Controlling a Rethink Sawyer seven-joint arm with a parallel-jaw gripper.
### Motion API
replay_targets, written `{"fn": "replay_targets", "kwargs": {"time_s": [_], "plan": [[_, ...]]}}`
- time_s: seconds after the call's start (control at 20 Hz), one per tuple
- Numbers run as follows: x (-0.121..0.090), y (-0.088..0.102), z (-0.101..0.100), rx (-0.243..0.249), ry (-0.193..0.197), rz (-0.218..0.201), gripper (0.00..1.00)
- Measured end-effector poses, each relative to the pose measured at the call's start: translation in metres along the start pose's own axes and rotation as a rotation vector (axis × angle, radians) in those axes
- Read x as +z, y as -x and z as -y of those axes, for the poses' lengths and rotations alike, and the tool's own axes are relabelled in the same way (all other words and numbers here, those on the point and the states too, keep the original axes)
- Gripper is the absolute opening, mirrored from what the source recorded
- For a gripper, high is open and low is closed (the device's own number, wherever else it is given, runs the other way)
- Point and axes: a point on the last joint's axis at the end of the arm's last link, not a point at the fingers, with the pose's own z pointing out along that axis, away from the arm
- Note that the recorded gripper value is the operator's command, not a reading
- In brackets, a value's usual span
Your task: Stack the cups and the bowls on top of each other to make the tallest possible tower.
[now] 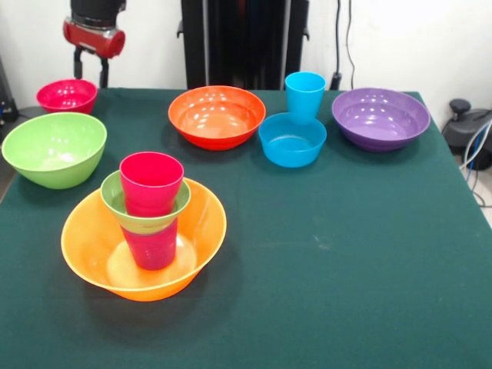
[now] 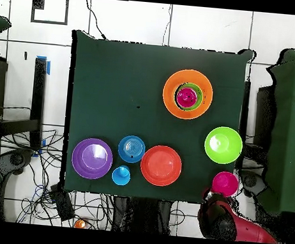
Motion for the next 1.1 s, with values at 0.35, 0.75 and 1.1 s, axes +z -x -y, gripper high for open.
{"fn": "replay_targets", "kwargs": {"time_s": [0.35,0.75,1.1], "plan": [[0.018,-0.014,-0.014,0.016,0.054,-0.036,1.00],[0.023,-0.022,-0.018,0.015,0.063,-0.057,0.00],[0.020,-0.024,-0.033,-0.044,0.050,-0.070,0.00]]}}
